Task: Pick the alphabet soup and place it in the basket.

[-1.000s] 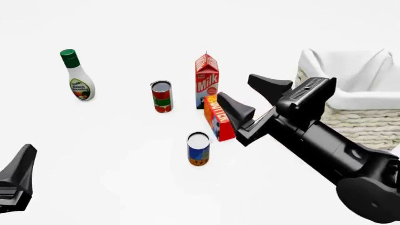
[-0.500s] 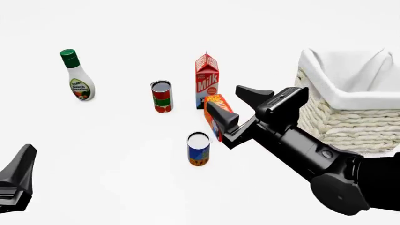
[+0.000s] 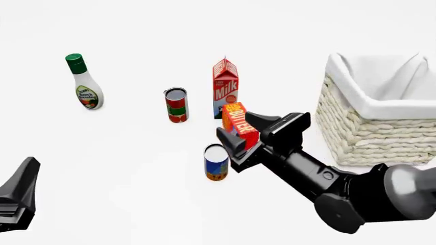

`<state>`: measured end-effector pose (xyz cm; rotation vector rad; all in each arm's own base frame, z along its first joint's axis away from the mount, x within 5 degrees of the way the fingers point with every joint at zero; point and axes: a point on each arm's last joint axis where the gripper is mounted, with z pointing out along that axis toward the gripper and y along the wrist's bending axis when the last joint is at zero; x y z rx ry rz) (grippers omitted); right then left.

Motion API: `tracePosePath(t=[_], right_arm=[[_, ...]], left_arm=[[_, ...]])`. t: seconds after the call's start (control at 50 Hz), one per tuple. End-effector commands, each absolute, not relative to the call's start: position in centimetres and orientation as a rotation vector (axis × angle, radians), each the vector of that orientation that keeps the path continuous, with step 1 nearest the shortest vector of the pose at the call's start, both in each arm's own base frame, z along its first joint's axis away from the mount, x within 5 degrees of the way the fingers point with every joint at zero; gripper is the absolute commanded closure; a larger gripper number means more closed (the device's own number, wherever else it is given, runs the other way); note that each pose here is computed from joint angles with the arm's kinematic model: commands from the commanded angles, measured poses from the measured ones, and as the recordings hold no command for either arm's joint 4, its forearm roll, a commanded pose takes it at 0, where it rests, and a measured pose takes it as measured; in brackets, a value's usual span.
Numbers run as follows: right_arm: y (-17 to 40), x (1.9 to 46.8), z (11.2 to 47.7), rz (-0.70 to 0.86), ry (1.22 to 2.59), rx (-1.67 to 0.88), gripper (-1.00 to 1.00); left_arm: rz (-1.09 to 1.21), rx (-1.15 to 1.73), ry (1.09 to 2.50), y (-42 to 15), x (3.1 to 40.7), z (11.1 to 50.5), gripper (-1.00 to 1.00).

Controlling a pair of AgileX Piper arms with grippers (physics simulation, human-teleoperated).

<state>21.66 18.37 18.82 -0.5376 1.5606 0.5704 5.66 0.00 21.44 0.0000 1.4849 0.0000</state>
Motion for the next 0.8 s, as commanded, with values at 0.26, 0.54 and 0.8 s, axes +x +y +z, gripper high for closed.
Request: tracePosePath(t=[0.26, 0.54, 0.8], right_arm=[[18.6, 22.1, 17.2, 0.575, 1.591, -0.529, -1.0], [19.0, 22.7, 16.1, 0.576, 1.614, -0.527, -1.0], [19.3, 23.2, 15.1, 0.574, 1.636, -0.524, -1.0]], left_arm=[[0.0, 0.0, 1.485, 0.0, 5.7, 21.4, -1.0], [0.0, 0.0, 1.485, 0.0, 5.7, 21.4, -1.0], [0.0, 0.0, 1.485, 0.0, 5.7, 21.4, -1.0]])
